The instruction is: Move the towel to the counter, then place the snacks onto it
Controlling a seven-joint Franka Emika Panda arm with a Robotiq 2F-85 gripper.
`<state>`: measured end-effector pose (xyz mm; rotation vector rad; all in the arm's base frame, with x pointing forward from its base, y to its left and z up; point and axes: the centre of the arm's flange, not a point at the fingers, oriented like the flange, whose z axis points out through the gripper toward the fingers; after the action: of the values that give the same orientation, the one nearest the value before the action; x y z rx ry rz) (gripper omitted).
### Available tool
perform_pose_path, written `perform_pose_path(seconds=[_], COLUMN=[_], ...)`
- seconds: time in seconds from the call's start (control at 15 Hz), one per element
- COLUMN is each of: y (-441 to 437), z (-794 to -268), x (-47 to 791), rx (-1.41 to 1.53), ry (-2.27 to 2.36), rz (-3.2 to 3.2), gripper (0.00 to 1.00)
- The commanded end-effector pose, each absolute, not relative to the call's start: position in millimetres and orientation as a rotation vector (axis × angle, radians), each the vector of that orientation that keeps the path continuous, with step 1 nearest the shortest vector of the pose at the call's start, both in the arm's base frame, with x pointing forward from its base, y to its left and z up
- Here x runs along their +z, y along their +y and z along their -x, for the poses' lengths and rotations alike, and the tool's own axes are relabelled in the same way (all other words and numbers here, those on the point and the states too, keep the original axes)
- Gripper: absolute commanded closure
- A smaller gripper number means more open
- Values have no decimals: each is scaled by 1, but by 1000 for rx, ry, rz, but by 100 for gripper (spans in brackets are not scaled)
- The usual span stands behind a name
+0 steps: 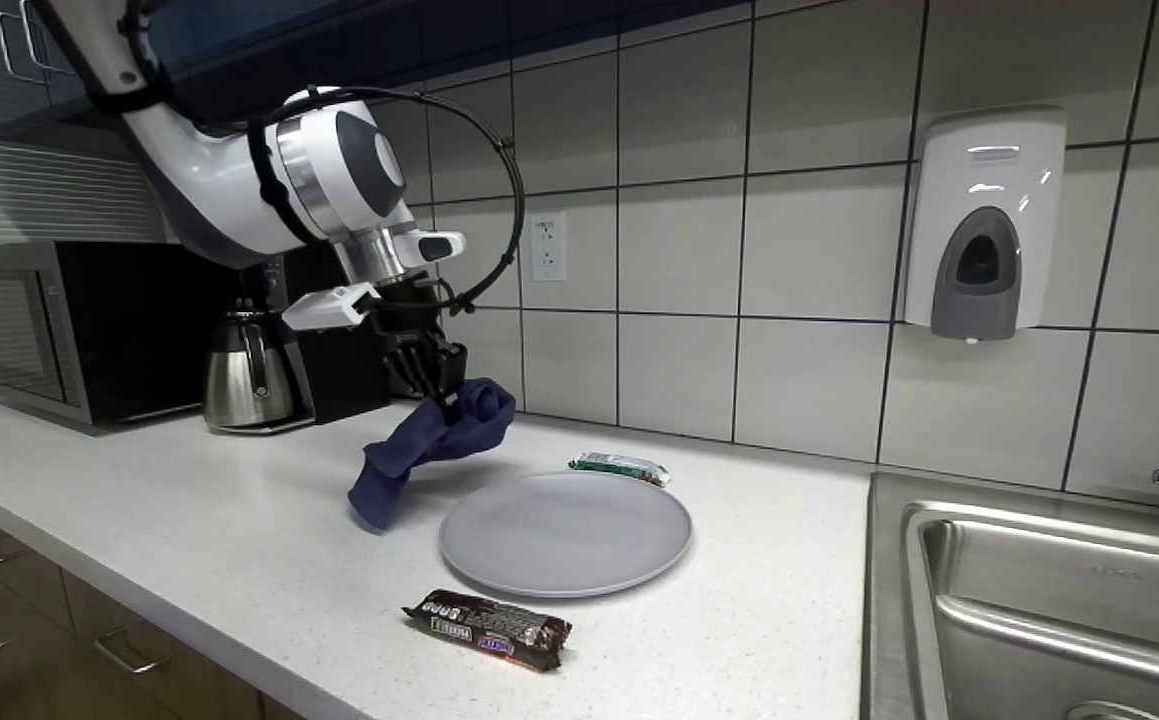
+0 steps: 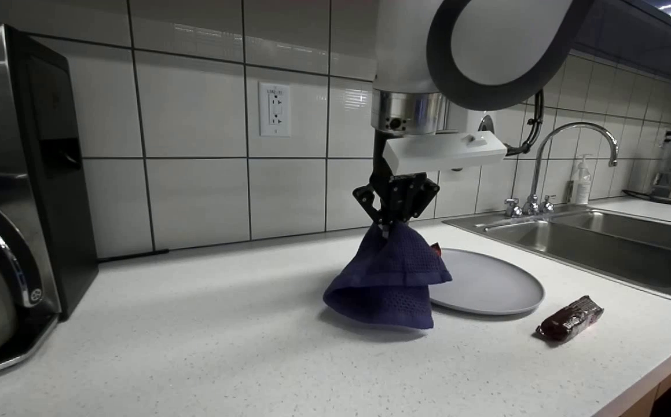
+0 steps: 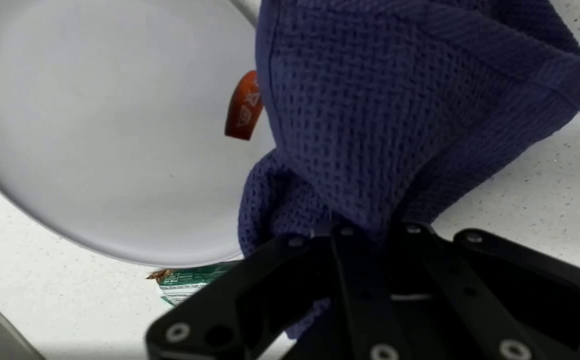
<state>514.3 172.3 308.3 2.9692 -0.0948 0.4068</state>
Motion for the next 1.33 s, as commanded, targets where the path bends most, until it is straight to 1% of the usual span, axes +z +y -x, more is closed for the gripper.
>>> perform_pose_path(seconds=[0.0, 0.53, 1.07, 1.13, 1.2, 1.27], y=[194, 219, 222, 221, 219, 217], z=[-526, -549, -567, -568, -568, -569], x=[303, 271, 253, 254, 256, 259], rx=[400, 341, 301, 304, 313, 324], ry=[-19, 151, 242, 247, 250, 250], rz=[-2977, -2993, -3016, -3014, -3012, -3008], gripper=[97, 97, 97, 64, 62, 56])
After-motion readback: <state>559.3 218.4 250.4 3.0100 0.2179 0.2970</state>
